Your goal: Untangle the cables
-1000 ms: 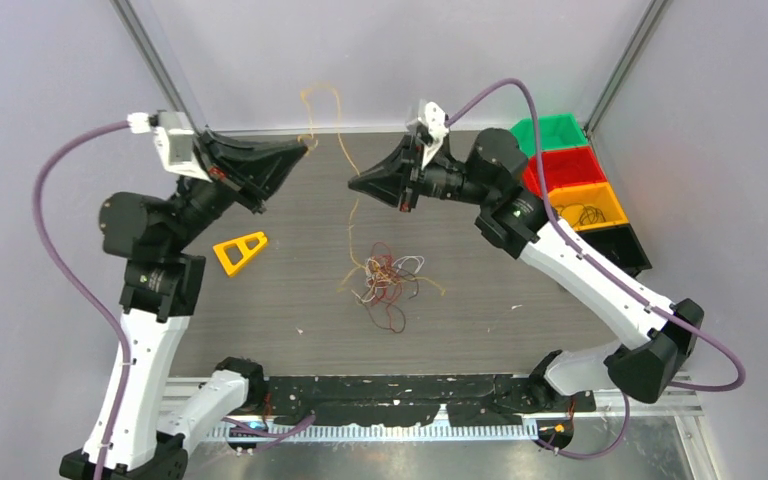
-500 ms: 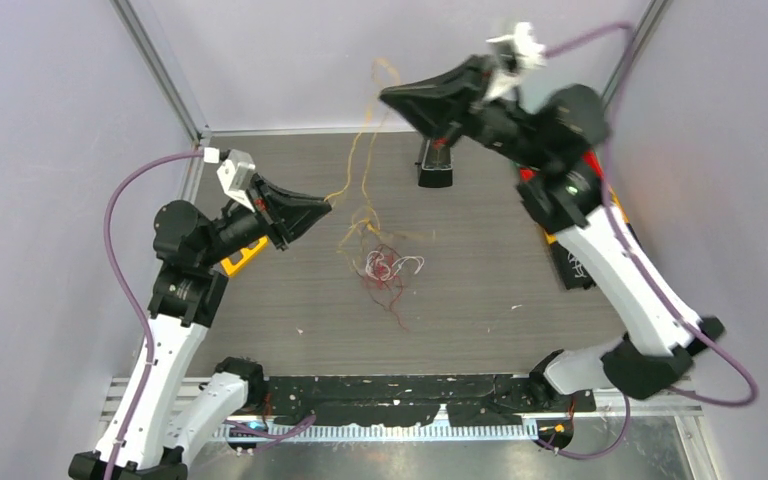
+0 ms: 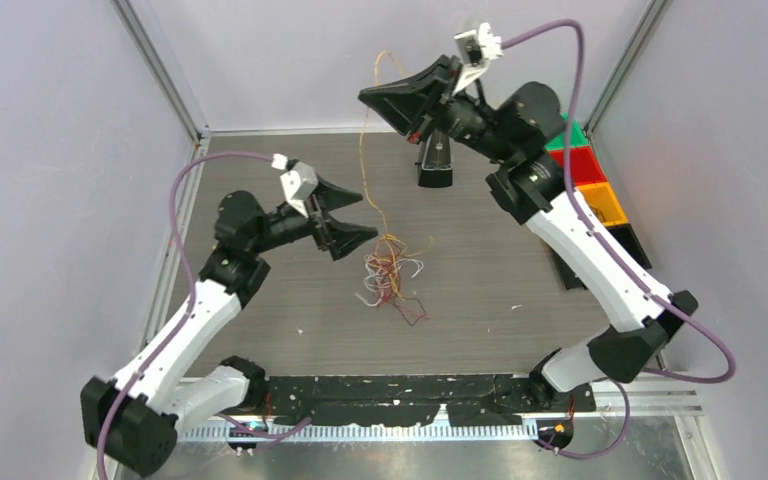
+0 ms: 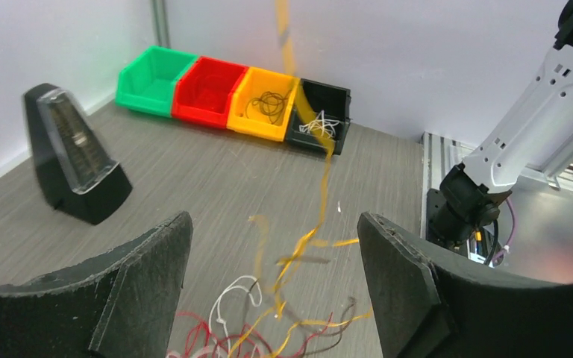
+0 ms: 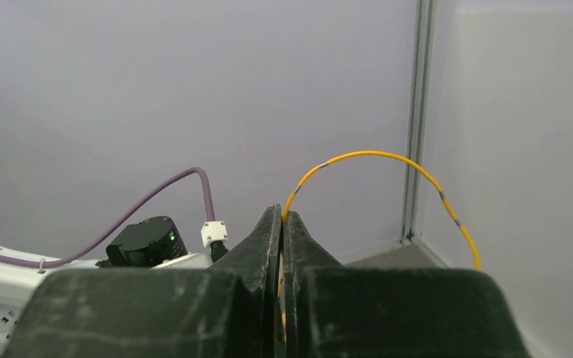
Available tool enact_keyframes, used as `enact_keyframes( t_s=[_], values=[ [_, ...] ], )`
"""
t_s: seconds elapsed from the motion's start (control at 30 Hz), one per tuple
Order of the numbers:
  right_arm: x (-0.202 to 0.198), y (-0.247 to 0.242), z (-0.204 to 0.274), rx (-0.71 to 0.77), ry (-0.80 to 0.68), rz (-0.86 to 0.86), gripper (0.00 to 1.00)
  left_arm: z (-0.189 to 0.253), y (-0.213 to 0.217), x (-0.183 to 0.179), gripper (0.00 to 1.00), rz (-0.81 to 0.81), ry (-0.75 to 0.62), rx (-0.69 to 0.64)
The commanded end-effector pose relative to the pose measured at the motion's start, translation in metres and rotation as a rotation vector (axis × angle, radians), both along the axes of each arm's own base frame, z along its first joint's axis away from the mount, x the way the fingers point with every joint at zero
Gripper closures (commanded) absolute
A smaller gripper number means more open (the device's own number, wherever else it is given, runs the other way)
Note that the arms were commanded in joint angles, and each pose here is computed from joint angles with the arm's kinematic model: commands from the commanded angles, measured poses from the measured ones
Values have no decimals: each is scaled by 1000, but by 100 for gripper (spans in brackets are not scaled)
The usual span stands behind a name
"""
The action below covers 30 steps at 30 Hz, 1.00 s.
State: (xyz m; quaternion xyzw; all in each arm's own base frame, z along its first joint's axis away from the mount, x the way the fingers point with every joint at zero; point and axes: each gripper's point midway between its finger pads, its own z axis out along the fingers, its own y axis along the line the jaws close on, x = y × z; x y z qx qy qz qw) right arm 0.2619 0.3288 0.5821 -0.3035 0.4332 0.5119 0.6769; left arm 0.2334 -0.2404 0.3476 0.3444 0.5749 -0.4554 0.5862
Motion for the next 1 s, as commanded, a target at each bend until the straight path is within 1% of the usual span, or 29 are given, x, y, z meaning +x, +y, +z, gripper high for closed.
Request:
enact_keyframes(
  t_s=[0.0,0.07,0.1,0.2,0.23,0.33,0.37,0.43,0.53,0.6,0.7,0.77,0.83,0.87,0.9,0.97],
  values=[
    [-7,0,19,53,10,22,95,44,-32,7,16,-63,-214,-81],
    [-6,3,20,58,13,25,95,33,-46,7,18,-110,-193,-77],
    [-6,4,23,64,13,25,95,26,-49,12,22,-100,-176,-74],
    [-10,3,34,88,4,28,95,-5,-53,36,48,-44,-57,-61],
    [-11,0,43,109,-1,24,94,-21,-54,41,53,-37,-19,-45],
    [-10,-12,70,163,-36,-17,95,-76,-49,53,57,18,98,10],
    [-10,-19,87,197,-55,-38,94,-93,-46,53,57,30,136,27],
    [-8,-32,111,244,-87,-78,95,-126,-39,50,57,56,212,64],
    [-4,-51,138,297,-119,-126,94,-161,-30,43,57,82,289,108],
    [-8,-62,154,333,-148,-145,94,-177,-21,44,57,124,346,126],
    [-2,-67,158,339,-154,-170,95,-195,-7,51,55,190,449,123],
    [-1,-70,157,336,-158,-183,94,-201,3,56,62,223,484,124],
    [1,-69,151,318,-156,-188,95,-202,13,58,71,253,477,132],
    [0,-70,151,313,-160,-190,94,-200,15,57,72,250,464,136],
    [1,-69,146,297,-154,-192,94,-194,14,54,64,225,437,138],
    [3,-65,135,264,-139,-184,95,-178,13,47,36,188,376,143]
  ],
)
